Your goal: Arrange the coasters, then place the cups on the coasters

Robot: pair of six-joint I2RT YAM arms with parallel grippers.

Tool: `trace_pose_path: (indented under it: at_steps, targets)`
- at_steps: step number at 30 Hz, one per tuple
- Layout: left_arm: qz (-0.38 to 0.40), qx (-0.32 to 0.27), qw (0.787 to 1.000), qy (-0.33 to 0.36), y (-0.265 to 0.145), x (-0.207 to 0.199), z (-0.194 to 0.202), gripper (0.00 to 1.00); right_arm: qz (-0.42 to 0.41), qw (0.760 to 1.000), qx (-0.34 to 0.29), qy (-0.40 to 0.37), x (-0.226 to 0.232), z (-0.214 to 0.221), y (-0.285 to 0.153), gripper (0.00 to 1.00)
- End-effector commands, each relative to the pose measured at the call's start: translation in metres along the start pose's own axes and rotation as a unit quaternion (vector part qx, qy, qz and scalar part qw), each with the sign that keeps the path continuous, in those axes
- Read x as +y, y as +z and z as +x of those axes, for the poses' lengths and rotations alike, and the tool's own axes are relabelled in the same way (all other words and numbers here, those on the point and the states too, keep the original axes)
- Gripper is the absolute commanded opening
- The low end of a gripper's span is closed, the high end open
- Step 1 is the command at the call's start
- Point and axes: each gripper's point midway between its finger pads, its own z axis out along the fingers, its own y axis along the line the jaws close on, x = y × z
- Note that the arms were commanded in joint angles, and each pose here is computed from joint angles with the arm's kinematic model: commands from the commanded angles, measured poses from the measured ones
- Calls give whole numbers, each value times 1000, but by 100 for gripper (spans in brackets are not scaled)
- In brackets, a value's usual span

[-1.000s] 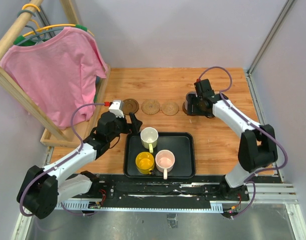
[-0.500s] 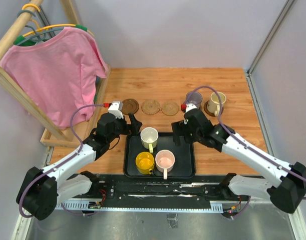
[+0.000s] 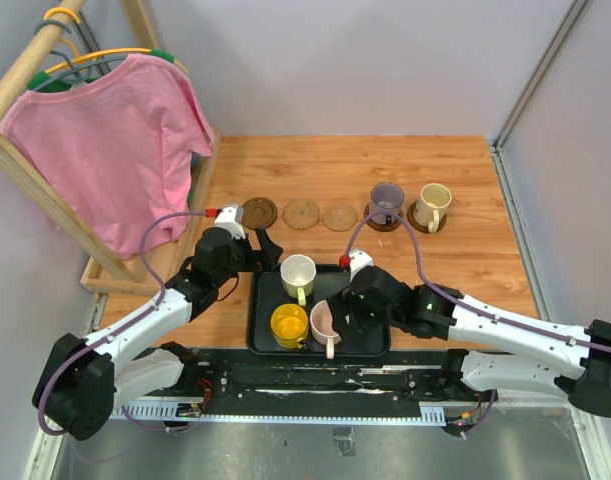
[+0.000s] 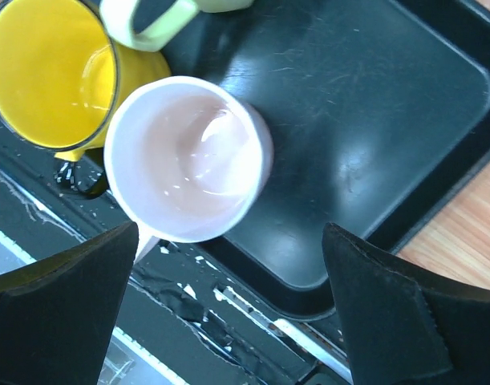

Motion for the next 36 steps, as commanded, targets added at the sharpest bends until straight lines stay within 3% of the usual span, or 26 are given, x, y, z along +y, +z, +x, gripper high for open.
trace_pose_path:
  at_steps: [1,17,26,36]
  targets:
    - [-4,4,1000,-7,-3,2,7,100,-5,1000,-14,-5,18,-2,4,98]
    - [-5,3,1000,-9,-8,5,10,100,71,995,47,-53,31,20,28,98]
    - [0,0,1000,-12,-7,4,11,100,140,986,88,-34,5,47,24,98]
    - [7,1,1000,-20,-6,1,13,100,162,983,79,-19,-18,61,12,98]
